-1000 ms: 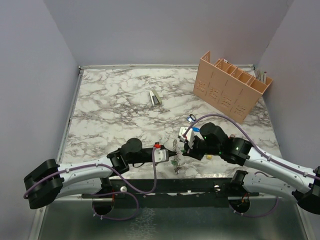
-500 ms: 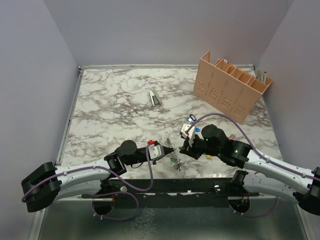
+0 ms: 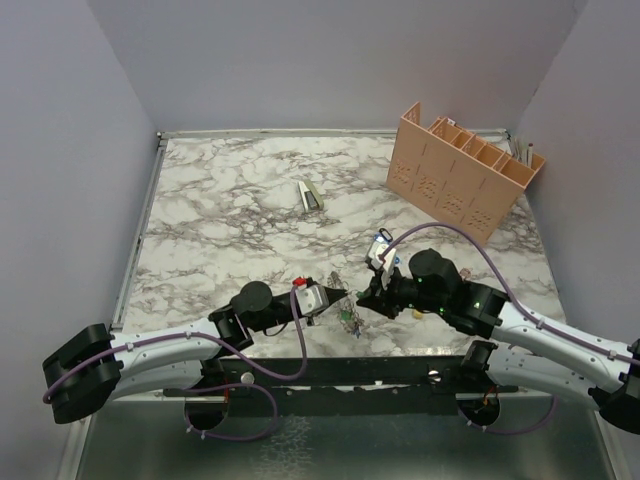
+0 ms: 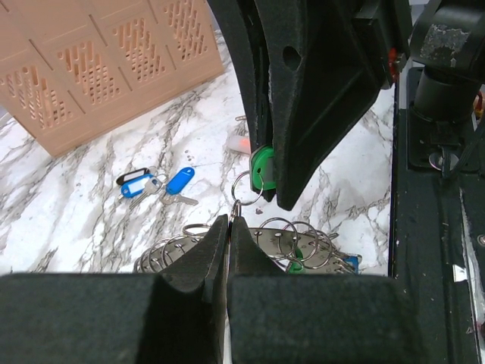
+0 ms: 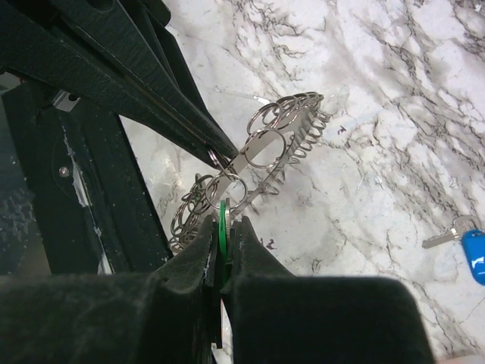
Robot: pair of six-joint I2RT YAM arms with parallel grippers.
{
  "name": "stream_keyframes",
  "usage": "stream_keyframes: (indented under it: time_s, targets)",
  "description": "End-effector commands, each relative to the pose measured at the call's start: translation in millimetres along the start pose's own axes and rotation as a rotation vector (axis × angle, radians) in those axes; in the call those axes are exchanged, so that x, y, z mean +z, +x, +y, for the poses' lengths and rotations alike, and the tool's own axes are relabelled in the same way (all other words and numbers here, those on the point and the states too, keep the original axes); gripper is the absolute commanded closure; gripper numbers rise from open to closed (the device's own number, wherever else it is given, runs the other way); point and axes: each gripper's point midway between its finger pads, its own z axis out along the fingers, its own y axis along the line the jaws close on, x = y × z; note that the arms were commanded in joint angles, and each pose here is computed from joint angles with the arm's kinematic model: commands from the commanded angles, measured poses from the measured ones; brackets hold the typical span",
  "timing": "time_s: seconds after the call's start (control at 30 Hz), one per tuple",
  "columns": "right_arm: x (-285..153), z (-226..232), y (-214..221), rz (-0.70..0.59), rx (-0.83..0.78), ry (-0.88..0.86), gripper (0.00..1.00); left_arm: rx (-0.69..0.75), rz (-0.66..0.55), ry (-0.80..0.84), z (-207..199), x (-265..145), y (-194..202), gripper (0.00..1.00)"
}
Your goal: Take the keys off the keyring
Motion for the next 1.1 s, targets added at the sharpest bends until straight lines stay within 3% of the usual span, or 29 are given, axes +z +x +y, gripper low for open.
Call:
stream_keyframes:
  time_s: [0.0, 0.5, 1.07]
  targets:
    - [1.9, 10.6, -0.1, -0.028, 0.055, -0.05, 0.99, -0.005, -0.003, -0.063, 11.1, -2.5, 0.4, 1.0]
    - [17.1, 16.7, 25.5, 0.061, 0.149, -0.081, 0.99, 0.002, -0.106, -0.07, 9.8, -12.7, -18.0, 1.0]
    - [35.7, 26.0, 30.2, 0.074, 0.156, -0.158, 0.99, -0.016, -0.23, -0.014, -2.3, -18.7, -39.8, 1.0]
